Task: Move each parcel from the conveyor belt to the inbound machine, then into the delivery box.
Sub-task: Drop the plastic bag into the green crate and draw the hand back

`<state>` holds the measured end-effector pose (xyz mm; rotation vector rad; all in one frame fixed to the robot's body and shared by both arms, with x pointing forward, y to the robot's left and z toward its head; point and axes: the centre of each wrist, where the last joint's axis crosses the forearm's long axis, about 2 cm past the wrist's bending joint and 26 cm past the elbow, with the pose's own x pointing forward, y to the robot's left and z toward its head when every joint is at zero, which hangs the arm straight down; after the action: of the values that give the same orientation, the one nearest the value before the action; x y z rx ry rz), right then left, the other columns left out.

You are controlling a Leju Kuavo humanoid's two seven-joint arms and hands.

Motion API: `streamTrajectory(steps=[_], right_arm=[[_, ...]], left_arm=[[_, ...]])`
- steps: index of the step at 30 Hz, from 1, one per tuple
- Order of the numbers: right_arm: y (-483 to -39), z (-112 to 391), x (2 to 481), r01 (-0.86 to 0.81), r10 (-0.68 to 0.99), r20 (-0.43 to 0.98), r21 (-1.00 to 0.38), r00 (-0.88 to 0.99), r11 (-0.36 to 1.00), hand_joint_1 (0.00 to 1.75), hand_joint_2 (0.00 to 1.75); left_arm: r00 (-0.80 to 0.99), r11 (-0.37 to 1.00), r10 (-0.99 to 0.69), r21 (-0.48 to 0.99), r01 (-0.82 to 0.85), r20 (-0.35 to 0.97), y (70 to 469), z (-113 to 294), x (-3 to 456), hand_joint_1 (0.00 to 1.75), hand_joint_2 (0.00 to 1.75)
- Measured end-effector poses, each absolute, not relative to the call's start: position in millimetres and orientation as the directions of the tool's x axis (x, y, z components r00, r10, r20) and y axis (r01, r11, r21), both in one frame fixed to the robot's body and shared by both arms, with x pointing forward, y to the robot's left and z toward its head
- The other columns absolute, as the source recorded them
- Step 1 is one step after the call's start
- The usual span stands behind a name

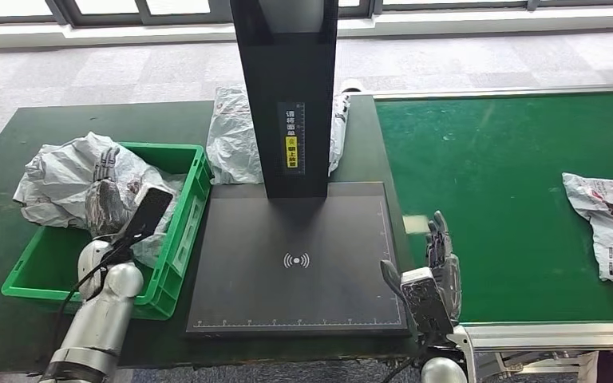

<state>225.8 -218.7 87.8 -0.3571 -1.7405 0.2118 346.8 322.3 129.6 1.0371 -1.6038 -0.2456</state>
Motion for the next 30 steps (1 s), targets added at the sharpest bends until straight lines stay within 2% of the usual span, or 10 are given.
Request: streamTrajectory(steps=[3,7,10,14,18,25,30], right_arm=[[-217.8,86.9,221.1,0.123,0.343,0.925,-0.326,-0.163,0.937,0.0,1.75],[-216.7,87.1,218.8,0.126,0.335,0.928,-0.317,-0.162,0.94,0.0,1.75],[-216.2,85.8,216.5,0.13,0.327,0.931,-0.308,-0.162,0.943,0.0,1.75],[-216.4,83.2,212.4,0.141,0.331,0.929,-0.309,-0.168,0.94,0.0,0.0],[-216.5,84.9,213.7,0.16,0.37,0.907,-0.342,-0.202,0.926,0.0,1.75],[-210.6,101.5,237.5,0.182,0.433,0.868,-0.397,-0.245,0.899,0.0,1.75],[-209.2,106.9,250.9,0.183,0.441,0.86,-0.404,-0.256,0.896,0.0,1.75]], left_arm=[[-0.045,0.628,-0.675,0.542,-0.559,0.736,320.6,139.8,343.6,0.0,1.75],[-0.105,0.639,-0.658,0.479,-0.602,0.746,318.7,147.4,339.9,0.0,0.0],[-0.175,0.646,-0.626,0.379,-0.663,0.76,318.0,152.3,335.1,0.0,0.0],[-0.265,0.723,-0.524,0.258,-0.641,0.81,313.0,156.6,326.9,0.0,1.75],[-0.353,0.904,-0.317,0.168,-0.393,0.88,290.5,156.6,322.7,0.0,1.75],[-0.375,0.981,-0.191,0.179,-0.067,0.907,234.3,145.3,315.5,0.0,1.75],[-0.359,0.982,-0.139,0.174,0.068,0.923,206.2,134.6,310.7,0.0,1.75]])
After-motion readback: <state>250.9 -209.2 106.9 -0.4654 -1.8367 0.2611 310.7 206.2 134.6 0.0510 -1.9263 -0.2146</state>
